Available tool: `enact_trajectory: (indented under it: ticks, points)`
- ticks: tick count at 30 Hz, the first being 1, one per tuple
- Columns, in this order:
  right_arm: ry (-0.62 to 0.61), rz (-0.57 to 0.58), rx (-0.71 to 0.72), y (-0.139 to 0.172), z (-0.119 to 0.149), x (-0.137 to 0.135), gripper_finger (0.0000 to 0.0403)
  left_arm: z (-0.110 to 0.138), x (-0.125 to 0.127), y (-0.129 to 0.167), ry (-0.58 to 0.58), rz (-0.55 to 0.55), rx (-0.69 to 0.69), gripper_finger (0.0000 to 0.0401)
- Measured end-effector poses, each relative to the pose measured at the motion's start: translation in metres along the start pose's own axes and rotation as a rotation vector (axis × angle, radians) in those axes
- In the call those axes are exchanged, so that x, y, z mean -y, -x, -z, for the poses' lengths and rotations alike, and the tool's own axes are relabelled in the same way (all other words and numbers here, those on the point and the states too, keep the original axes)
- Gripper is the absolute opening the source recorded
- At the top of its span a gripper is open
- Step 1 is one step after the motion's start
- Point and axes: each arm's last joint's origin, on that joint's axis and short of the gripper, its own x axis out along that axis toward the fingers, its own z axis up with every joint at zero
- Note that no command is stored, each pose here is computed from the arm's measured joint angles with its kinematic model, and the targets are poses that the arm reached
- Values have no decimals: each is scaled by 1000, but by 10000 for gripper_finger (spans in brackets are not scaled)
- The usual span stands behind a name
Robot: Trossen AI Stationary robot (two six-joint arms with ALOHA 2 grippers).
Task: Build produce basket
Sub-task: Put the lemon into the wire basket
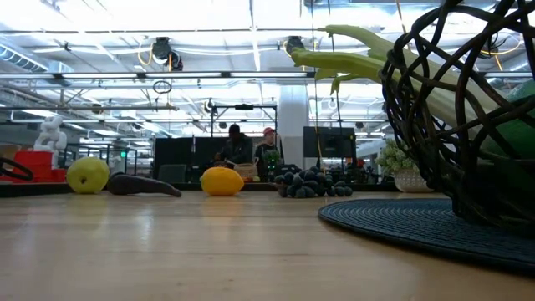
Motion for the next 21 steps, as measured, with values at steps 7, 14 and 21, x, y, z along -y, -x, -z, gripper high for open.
enact_trajectory:
  ticks: [7,14,21]
  points:
    - [128,82,251,3,0,-8,327,12,-30,-12,-32,-179,-142,308]
    - [242,89,262,1,-3,-9,322,19,-84,-32,-49,-258,-315,308]
    - [267,90,257,2,-3,-9,322,31,-150,-53,-92,-286,-423,308]
